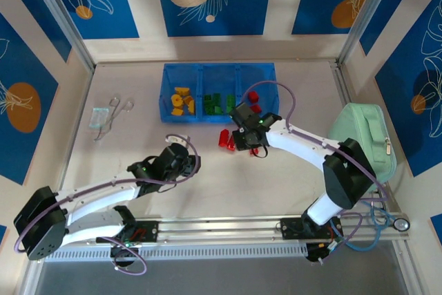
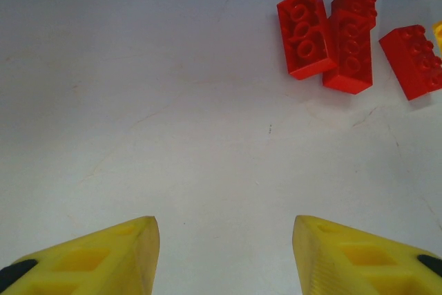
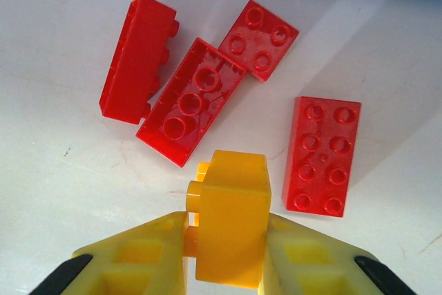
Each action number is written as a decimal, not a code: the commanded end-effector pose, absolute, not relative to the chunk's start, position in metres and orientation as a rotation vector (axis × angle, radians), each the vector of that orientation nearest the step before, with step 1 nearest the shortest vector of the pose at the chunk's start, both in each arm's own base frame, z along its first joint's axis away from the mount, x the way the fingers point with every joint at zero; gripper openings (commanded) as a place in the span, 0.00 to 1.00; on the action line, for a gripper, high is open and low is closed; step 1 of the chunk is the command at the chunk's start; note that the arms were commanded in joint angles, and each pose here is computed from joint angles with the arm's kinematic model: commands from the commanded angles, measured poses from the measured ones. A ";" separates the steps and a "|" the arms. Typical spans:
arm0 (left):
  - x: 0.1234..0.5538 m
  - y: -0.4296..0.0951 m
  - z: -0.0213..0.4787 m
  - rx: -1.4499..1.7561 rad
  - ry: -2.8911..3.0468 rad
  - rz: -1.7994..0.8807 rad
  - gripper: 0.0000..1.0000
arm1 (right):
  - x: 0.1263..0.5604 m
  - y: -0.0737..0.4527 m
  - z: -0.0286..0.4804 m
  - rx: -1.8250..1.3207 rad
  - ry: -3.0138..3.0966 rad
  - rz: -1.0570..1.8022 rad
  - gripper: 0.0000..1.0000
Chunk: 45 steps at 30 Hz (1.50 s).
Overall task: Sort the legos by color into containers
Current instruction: Pick up the lego from the center of the table.
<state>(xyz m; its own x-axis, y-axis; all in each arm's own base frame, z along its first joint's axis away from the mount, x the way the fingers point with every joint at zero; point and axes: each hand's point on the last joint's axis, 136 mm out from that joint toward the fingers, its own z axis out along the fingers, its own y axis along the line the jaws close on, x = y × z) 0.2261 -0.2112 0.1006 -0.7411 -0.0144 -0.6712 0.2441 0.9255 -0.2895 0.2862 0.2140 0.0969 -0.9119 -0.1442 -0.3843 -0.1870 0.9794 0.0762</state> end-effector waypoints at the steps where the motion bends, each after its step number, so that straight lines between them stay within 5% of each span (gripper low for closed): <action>1: 0.221 -0.207 0.099 0.188 2.362 -0.446 0.54 | 0.290 0.209 0.116 -0.229 2.705 0.160 0.26; 45: 0.226 -0.217 0.106 0.209 2.355 -0.452 0.54 | 0.303 0.191 0.149 -0.161 2.619 0.250 0.26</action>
